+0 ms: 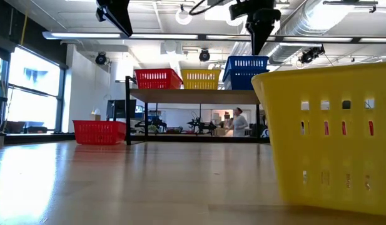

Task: Stack baskets on shelf by color
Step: Stack the top blue bin on the blue bin on the shelf

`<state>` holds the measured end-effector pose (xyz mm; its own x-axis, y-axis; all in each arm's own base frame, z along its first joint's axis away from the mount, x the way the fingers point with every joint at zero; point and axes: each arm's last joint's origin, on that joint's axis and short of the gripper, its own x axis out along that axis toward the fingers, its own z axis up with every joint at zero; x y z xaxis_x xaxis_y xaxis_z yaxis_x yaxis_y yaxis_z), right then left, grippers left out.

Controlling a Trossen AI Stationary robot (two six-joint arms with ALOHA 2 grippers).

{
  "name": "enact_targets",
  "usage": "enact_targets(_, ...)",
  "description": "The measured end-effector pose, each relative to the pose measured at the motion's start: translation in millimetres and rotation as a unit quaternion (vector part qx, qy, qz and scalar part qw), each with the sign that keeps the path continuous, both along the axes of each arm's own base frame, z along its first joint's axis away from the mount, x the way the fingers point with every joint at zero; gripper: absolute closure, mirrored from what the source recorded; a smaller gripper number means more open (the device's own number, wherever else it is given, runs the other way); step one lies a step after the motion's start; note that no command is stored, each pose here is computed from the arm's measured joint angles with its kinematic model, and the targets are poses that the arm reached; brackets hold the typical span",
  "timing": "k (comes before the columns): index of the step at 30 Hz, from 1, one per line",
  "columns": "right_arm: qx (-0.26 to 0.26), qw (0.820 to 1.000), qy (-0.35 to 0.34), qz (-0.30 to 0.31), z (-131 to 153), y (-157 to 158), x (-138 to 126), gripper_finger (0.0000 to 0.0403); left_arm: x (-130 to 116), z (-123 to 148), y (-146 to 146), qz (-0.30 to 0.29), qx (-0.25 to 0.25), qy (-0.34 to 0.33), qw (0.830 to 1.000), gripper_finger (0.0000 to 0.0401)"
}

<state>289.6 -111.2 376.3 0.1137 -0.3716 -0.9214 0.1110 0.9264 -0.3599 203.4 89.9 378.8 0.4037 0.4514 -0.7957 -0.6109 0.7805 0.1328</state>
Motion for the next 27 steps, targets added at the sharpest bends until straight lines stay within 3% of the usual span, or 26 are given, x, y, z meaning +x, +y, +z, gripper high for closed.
enact_targets(13, -0.007, 0.997, -0.061, -0.046, 9, -11, 2, 0.0297, 0, 0, 0, 0.0, 0.0, 0.0, 1.0, 0.0288)
enact_targets(17, 0.024, 0.996, -0.065, -0.053, 6, -14, 3, 0.0297, 0, 0, 0, 0.0, 0.0, 0.0, 1.0, 0.0284)
enact_targets(27, 0.043, 0.996, -0.051, -0.062, -4, -18, 9, 0.0297, 0, 0, 0, 0.0, 0.0, 0.0, 1.0, 0.0284)
